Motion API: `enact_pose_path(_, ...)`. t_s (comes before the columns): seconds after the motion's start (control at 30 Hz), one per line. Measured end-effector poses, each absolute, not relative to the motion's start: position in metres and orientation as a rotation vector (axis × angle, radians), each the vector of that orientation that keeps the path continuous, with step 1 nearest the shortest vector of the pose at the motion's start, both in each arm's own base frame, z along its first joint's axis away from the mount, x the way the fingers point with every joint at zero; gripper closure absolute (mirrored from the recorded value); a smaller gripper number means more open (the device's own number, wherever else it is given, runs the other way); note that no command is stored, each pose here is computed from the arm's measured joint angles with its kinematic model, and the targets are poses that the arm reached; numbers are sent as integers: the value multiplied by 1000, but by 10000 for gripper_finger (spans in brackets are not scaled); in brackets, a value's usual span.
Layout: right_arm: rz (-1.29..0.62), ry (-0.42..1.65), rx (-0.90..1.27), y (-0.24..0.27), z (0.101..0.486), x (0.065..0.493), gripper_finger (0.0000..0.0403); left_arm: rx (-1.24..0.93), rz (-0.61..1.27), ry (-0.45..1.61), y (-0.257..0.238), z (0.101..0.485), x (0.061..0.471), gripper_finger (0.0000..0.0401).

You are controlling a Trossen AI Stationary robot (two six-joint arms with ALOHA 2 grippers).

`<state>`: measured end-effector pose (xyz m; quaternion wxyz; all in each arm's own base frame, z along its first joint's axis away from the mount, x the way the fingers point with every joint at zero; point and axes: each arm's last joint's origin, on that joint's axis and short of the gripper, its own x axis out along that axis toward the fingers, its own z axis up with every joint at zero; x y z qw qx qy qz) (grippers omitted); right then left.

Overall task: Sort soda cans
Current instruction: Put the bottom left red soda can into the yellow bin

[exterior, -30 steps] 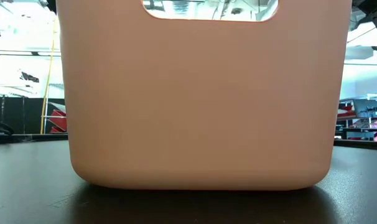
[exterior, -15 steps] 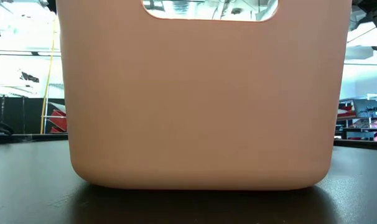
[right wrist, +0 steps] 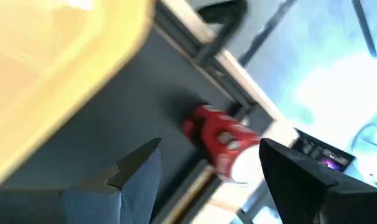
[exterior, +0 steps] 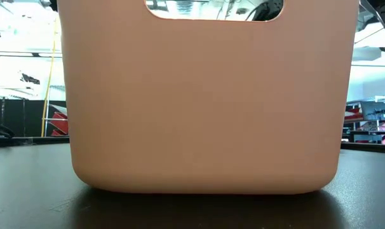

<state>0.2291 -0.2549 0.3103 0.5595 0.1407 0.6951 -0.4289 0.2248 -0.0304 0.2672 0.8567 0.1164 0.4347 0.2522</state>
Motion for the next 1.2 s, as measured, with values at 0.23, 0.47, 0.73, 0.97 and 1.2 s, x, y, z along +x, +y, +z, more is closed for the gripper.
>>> enact_pose_path(0.23,-888,1736,368,-263,294,220,121,218,485,932,-32,266,225,76)
enact_pose_path(0.47,-1077,1695,564,-280,284,198,121,213,470,938,-32,266,225,76)
enact_pose_path(0.73,-1330,1529,943,-300,278,160,121,221,479,943,-28,266,226,76)
enact_pose_path(0.97,-1416,1461,1070,-310,278,140,121,249,467,953,-28,266,225,76)
enact_pose_path(1.2,-1437,1432,1089,-310,278,142,121,252,468,956,-27,266,225,76)
